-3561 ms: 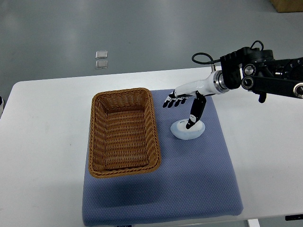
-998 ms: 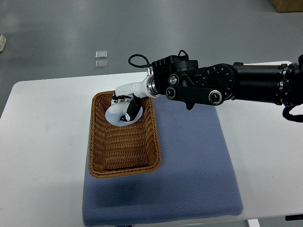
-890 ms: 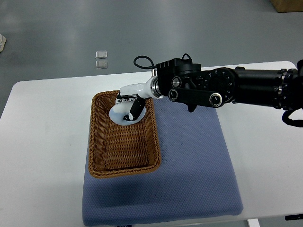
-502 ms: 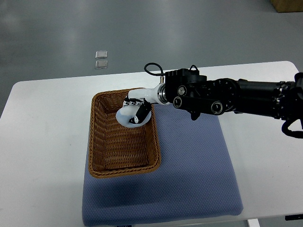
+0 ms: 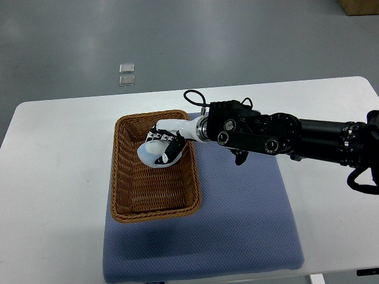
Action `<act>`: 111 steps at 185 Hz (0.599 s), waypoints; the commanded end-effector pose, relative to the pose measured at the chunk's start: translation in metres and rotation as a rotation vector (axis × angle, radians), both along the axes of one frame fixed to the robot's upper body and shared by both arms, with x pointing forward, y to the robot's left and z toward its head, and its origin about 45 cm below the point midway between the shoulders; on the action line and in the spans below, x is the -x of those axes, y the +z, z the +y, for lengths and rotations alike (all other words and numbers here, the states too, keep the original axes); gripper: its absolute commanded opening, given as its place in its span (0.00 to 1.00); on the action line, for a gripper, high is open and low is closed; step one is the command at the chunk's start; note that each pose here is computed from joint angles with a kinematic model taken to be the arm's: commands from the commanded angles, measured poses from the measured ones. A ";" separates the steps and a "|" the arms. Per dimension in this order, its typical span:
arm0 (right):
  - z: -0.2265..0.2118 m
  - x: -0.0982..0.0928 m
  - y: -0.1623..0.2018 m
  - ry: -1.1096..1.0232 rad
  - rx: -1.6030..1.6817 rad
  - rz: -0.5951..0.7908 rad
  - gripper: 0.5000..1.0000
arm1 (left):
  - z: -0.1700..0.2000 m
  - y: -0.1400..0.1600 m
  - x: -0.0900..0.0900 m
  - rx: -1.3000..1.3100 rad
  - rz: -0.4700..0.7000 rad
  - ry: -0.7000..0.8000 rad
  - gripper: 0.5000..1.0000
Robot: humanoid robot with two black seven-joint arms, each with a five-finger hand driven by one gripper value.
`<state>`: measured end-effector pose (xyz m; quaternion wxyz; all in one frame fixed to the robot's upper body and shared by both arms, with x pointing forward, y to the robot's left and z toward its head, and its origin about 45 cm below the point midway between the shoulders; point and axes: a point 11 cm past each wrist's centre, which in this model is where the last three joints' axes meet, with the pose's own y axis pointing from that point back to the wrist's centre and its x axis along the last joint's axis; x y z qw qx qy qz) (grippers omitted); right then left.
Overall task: Place blue toy in brown basket
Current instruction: 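Carry the toy over the wicker basket and lower it inside, then open the right hand's fingers to release the toy in the basket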
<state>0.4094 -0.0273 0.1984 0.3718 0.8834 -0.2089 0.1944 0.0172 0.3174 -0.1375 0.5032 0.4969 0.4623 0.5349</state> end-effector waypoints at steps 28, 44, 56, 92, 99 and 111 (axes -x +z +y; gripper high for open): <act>-0.001 0.005 -0.008 0.000 -0.007 0.019 0.44 | 0.000 0.000 0.001 0.000 0.001 0.000 1.00; -0.003 0.008 -0.014 -0.004 -0.006 0.033 0.45 | 0.000 0.000 0.001 -0.001 0.001 0.000 1.00; -0.003 0.010 -0.017 -0.004 -0.006 0.039 0.48 | 0.000 0.000 0.000 -0.001 0.000 0.000 1.00; 0.002 0.008 -0.008 0.006 -0.060 0.029 0.61 | 0.000 0.000 0.001 0.000 0.001 0.000 1.00; 0.003 0.008 -0.008 0.009 -0.067 0.027 0.63 | 0.000 0.000 0.001 0.000 0.001 0.000 1.00; 0.004 0.008 -0.006 0.016 -0.078 0.023 0.68 | 0.001 0.000 0.001 -0.003 0.001 0.000 1.00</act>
